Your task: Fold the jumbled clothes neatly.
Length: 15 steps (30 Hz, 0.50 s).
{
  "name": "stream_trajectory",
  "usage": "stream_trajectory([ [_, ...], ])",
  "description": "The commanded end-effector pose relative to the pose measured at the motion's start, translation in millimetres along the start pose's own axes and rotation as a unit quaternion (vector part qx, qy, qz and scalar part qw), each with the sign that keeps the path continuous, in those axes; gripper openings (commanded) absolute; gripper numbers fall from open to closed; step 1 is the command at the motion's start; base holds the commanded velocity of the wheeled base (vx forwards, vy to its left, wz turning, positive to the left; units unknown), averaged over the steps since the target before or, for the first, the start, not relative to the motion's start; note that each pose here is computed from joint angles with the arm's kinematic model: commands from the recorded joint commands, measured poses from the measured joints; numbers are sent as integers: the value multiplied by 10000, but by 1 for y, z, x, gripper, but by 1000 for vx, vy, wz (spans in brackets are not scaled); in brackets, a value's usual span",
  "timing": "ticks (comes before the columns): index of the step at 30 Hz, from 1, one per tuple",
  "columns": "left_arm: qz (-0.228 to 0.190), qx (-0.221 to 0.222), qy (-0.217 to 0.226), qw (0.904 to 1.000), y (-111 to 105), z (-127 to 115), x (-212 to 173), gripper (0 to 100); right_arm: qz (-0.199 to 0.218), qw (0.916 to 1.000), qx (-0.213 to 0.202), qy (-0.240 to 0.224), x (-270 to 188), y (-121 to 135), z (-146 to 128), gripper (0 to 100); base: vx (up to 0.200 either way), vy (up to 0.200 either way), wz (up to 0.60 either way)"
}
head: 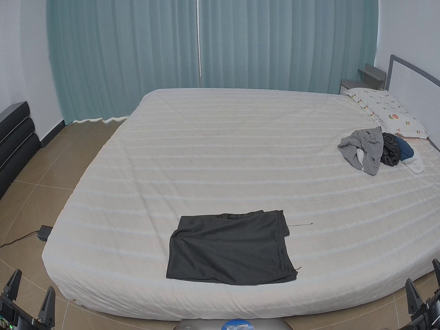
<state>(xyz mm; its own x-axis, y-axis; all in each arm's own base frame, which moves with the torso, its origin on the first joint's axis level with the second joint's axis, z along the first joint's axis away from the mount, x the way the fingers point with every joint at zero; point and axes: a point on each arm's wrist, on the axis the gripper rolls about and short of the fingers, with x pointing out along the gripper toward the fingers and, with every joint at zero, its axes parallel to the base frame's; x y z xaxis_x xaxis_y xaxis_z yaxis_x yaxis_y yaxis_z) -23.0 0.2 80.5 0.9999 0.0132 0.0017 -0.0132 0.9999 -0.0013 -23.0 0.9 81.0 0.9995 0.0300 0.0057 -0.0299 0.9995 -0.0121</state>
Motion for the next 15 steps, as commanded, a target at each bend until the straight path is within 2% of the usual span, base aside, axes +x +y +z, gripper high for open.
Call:
stream_trajectory([
  [1,3,-1,9,10000,0,-5,0,100,4,10000,-8,36,1,0,-5,100,0,0,0],
  [15,3,-1,9,10000,0,-5,0,100,12,10000,0,36,1,0,-5,100,0,0,0],
])
